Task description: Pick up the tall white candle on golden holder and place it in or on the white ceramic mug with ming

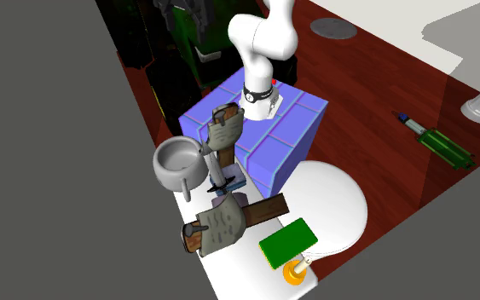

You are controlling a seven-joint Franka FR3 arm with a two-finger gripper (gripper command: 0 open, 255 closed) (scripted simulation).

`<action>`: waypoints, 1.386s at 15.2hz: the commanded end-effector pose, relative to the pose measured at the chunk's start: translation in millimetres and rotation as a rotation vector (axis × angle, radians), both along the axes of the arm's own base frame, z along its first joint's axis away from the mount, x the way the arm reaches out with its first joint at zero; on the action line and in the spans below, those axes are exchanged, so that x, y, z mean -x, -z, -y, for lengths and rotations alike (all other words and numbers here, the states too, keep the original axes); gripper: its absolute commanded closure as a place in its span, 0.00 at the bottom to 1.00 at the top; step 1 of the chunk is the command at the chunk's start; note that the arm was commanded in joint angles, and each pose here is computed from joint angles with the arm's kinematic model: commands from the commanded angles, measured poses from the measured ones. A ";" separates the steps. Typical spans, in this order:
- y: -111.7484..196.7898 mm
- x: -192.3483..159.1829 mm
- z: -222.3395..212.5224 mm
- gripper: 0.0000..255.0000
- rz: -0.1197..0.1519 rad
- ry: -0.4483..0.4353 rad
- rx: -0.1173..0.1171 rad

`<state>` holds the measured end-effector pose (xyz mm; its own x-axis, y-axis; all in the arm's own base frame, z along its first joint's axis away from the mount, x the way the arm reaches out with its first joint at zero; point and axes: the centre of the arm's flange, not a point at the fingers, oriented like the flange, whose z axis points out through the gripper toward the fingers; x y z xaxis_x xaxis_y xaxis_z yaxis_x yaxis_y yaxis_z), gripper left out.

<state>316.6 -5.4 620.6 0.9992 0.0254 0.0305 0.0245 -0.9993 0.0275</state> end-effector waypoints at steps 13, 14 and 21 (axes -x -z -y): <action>60.1 -58.1 -133.6 0.00 -0.008 0.024 -0.010; 65.0 -63.1 -144.7 0.00 -0.009 0.026 -0.011; 99.6 -98.4 -222.3 0.00 -0.014 0.040 -0.017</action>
<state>407.5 206.1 524.1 0.9998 -0.0120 0.0176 -0.0122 -0.9998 0.0131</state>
